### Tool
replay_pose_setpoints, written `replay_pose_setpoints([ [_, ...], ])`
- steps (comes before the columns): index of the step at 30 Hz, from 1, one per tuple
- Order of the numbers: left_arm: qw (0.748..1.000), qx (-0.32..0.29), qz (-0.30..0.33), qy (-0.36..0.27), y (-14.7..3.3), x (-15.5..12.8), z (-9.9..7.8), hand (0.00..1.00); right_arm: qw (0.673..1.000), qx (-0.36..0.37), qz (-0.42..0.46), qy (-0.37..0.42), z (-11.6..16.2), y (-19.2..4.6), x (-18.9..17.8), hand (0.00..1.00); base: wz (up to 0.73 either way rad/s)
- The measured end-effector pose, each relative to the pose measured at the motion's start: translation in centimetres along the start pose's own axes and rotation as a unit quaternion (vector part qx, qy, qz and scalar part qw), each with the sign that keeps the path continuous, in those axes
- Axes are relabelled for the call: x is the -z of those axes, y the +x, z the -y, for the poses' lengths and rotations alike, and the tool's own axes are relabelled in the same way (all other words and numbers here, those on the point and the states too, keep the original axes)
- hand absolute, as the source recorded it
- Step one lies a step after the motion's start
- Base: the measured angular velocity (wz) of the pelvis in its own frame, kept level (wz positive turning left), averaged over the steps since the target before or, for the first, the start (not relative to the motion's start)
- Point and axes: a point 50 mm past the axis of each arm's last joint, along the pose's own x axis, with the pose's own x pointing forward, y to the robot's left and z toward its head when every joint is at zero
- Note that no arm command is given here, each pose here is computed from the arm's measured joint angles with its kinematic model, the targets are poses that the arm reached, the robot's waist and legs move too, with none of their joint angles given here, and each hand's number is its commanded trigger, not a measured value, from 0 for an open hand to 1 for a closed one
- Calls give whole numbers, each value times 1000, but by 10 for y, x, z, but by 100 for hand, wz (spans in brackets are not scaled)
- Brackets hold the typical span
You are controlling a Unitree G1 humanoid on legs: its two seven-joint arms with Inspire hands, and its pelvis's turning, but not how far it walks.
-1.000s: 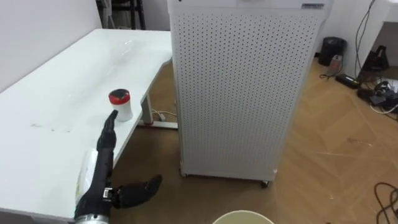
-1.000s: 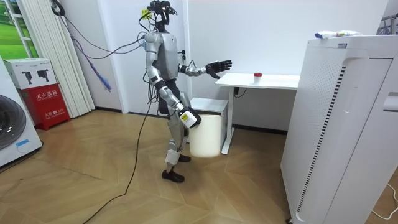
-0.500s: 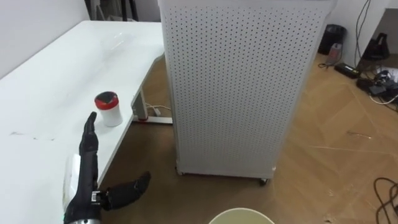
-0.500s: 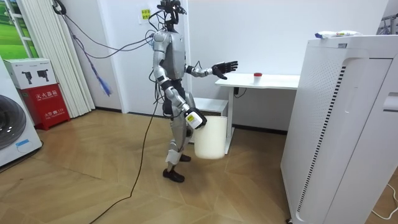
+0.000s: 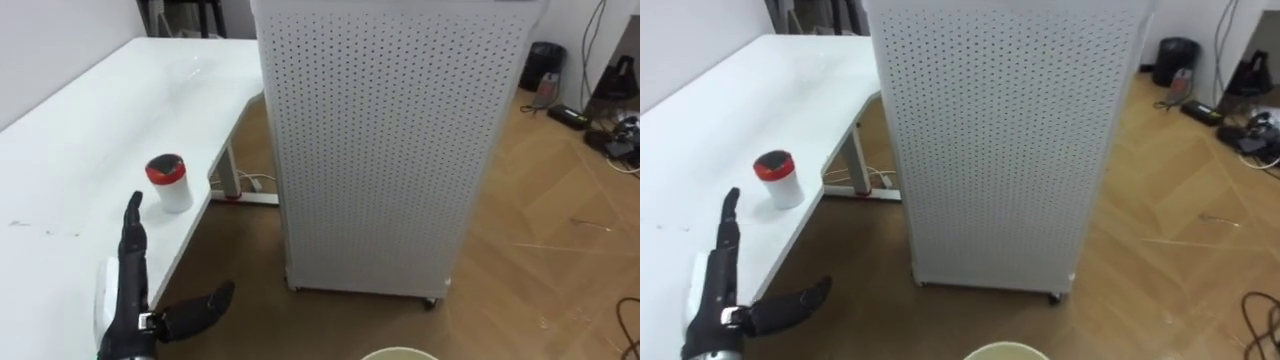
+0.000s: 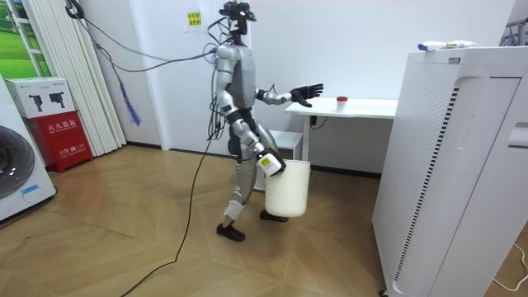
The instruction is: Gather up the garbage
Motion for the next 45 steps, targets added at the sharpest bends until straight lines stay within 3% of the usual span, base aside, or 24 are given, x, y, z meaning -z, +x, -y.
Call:
replay_pose_setpoints([
  [14, 999, -31, 21, -4, 13, -8, -5, 0, 1000, -6, 28, 1, -4, 7, -19, 100, 5],
  [45, 999, -40, -3, 13, 1, 4, -13, 0, 997, -65, 16, -32, -14, 7, -14, 100, 10],
])
